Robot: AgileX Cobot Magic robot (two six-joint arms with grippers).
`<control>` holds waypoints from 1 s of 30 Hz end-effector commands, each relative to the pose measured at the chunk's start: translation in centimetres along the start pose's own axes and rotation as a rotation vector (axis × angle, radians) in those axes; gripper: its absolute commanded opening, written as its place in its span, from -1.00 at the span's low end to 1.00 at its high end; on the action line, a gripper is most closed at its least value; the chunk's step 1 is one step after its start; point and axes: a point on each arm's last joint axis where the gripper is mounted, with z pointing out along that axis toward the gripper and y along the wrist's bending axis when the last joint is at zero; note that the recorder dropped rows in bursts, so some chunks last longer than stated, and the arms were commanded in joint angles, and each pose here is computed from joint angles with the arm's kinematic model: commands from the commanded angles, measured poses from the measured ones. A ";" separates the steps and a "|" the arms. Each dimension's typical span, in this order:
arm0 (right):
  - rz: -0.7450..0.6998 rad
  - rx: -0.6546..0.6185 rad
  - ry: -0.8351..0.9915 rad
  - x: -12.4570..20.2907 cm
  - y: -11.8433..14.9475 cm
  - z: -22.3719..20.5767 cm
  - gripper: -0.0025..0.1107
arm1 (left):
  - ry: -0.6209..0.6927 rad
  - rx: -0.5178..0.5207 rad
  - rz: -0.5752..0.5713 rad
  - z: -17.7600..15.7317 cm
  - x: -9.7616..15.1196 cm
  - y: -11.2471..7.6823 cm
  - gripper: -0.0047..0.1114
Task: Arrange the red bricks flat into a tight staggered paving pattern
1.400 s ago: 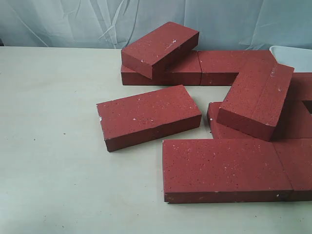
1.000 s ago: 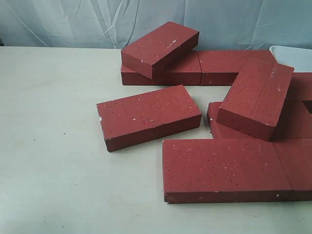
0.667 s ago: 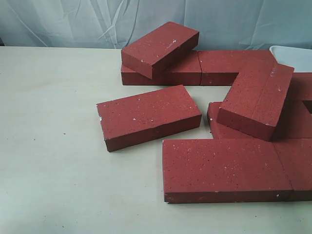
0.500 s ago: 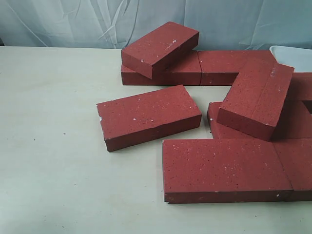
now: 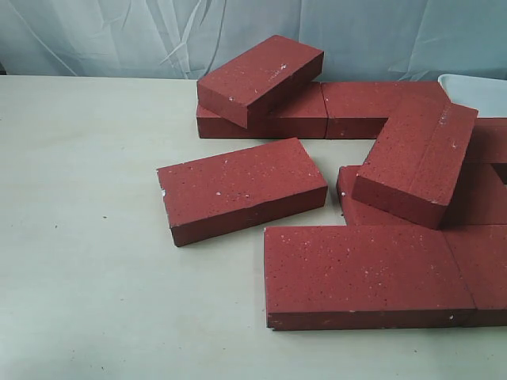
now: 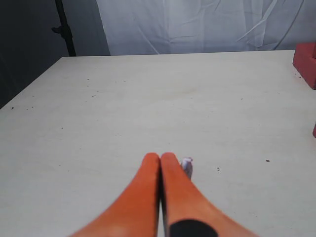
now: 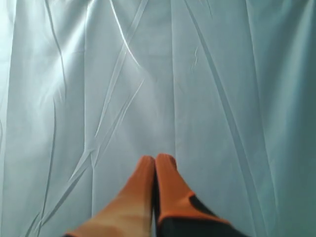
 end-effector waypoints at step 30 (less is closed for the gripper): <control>0.201 0.028 0.043 -2.8 -0.1 1.6 -0.97 | -0.017 -0.002 0.001 0.0 -0.1 0.0 -0.92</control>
